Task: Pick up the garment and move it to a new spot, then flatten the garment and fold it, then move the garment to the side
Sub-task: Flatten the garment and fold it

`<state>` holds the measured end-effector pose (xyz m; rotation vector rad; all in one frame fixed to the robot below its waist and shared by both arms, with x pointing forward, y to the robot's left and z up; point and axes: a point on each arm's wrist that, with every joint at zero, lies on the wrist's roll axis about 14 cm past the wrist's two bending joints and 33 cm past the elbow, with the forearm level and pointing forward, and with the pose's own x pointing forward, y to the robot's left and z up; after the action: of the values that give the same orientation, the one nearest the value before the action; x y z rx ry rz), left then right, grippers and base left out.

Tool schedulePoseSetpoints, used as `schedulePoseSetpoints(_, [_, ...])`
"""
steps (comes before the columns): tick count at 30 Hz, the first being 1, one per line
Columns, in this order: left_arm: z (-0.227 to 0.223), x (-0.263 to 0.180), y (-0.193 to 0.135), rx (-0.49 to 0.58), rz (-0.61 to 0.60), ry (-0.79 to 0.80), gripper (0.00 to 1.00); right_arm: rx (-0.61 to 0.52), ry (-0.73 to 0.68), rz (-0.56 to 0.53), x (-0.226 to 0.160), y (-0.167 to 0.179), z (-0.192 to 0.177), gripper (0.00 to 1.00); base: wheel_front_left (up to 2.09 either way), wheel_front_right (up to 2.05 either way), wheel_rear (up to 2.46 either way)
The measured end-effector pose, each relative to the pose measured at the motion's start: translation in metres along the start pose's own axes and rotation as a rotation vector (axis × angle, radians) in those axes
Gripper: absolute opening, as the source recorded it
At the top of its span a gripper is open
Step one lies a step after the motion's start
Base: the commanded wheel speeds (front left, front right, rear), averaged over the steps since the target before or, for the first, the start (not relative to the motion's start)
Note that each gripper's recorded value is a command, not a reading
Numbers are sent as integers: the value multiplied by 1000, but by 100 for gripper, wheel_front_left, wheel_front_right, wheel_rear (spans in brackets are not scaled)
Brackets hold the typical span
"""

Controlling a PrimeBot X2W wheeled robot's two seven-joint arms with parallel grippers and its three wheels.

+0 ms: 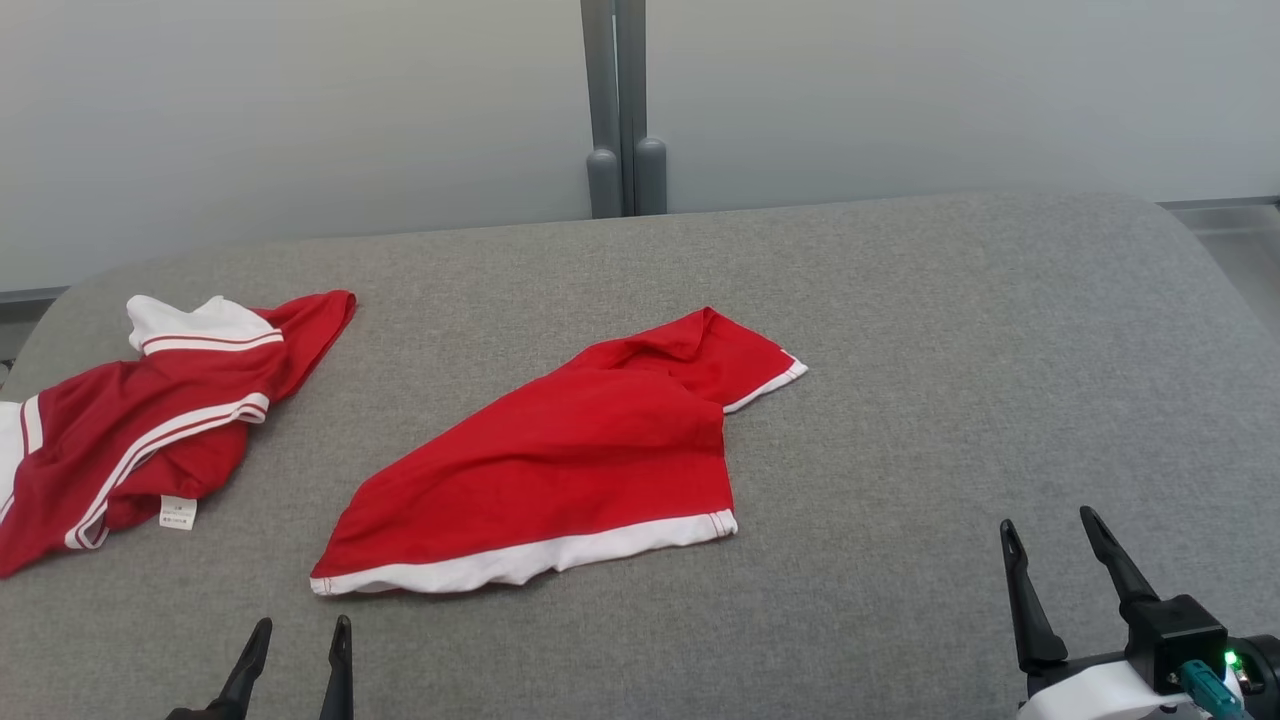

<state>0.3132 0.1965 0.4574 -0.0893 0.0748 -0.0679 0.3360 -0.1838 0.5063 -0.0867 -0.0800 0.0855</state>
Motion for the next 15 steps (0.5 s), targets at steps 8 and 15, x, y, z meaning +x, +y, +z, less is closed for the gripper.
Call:
schedulePoseSetpoints(8, [-3, 1, -1, -42, 7, 6, 100, 49, 33, -19, -2, 0, -12, 100, 0, 0, 0])
schedulePoseSetpoints(15, [-10, 11, 6, -120, 48, 26, 100, 144, 32, 57, 20, 30, -12, 100, 0, 0, 0])
